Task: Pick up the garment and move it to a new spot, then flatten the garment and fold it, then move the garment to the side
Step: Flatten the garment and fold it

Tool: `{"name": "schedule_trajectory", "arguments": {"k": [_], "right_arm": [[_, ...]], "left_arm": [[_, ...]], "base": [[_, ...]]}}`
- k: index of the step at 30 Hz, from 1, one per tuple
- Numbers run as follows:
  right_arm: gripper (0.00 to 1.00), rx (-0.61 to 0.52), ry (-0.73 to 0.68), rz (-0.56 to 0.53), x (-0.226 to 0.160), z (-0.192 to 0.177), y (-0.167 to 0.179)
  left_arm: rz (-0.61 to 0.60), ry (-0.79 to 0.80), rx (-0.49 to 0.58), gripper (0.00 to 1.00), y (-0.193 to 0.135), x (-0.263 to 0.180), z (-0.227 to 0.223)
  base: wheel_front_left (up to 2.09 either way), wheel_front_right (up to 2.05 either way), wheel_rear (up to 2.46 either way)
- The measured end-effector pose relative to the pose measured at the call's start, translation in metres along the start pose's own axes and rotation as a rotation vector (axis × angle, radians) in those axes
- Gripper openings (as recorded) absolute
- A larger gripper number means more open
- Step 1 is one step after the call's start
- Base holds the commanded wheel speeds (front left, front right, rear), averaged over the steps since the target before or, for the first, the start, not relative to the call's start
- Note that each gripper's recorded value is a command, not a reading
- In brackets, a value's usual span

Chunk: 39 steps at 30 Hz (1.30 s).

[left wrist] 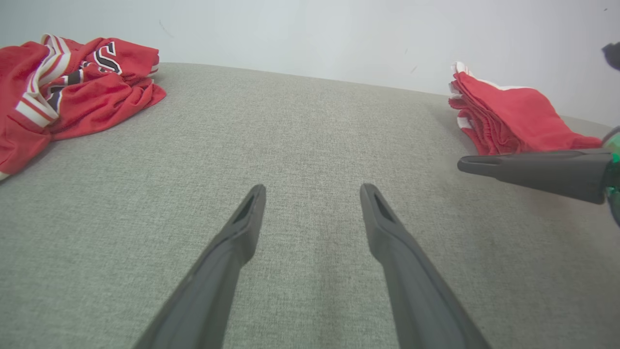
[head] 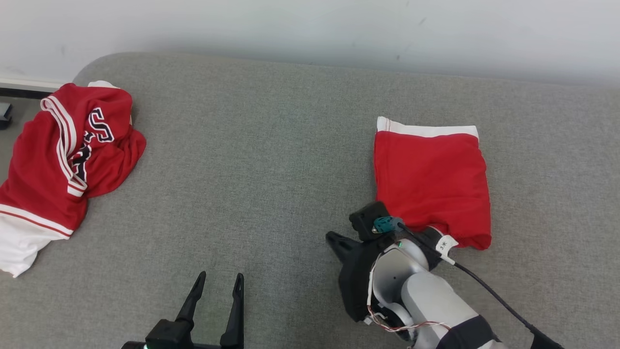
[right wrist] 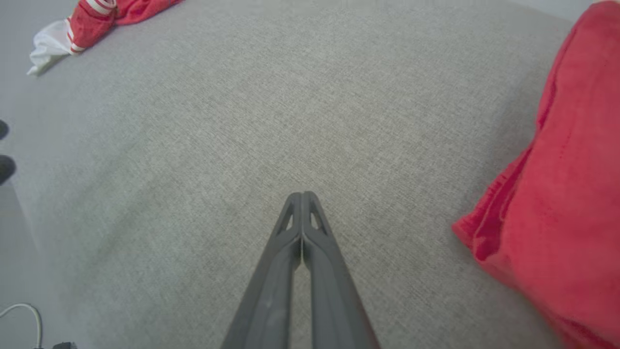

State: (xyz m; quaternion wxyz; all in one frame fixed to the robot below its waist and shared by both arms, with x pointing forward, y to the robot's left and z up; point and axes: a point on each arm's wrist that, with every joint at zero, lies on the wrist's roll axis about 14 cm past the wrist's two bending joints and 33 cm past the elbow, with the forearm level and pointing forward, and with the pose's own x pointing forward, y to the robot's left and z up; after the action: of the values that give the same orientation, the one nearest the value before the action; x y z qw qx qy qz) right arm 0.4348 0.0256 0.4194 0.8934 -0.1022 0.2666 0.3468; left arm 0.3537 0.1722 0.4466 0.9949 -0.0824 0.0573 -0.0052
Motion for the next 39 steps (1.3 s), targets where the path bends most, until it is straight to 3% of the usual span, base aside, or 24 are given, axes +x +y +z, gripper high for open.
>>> {"name": "schedule_trajectory", "arguments": {"k": [3,4,5,11,22,30,39], "right_arm": [[0.0,0.064,-0.055,0.053,0.0,0.013,0.017],[0.16,0.077,-0.083,0.064,-0.001,0.02,0.02],[0.99,0.093,-0.12,0.073,-0.003,0.028,0.023],[1.0,0.219,-0.342,0.024,-0.032,0.061,0.007],[1.0,0.369,-0.671,-0.397,-0.147,0.025,-0.085],[1.0,0.236,-0.627,-0.618,-0.198,-0.015,-0.109],[1.0,0.271,-0.614,-0.714,-0.224,-0.046,-0.118]], "left_arm": [[-0.001,-0.002,-0.001,1.0,-0.001,0.0,0.001],[-0.002,-0.005,-0.001,1.0,-0.001,0.001,0.001],[0.0,-0.01,-0.001,1.0,0.0,0.001,0.003],[0.029,-0.07,0.003,1.0,0.007,-0.002,0.022],[0.028,-0.178,0.029,1.0,0.006,-0.008,0.054],[-0.02,-0.2,0.046,1.0,-0.006,-0.006,0.061],[-0.041,-0.173,0.068,1.0,-0.01,-0.003,0.052]], "base": [[0.0,0.0,0.0],[0.0,0.0,0.0],[0.0,0.0,0.0],[0.0,0.0,0.0],[0.0,0.0,0.0],[0.0,0.0,0.0],[0.0,0.0,0.0]]}}
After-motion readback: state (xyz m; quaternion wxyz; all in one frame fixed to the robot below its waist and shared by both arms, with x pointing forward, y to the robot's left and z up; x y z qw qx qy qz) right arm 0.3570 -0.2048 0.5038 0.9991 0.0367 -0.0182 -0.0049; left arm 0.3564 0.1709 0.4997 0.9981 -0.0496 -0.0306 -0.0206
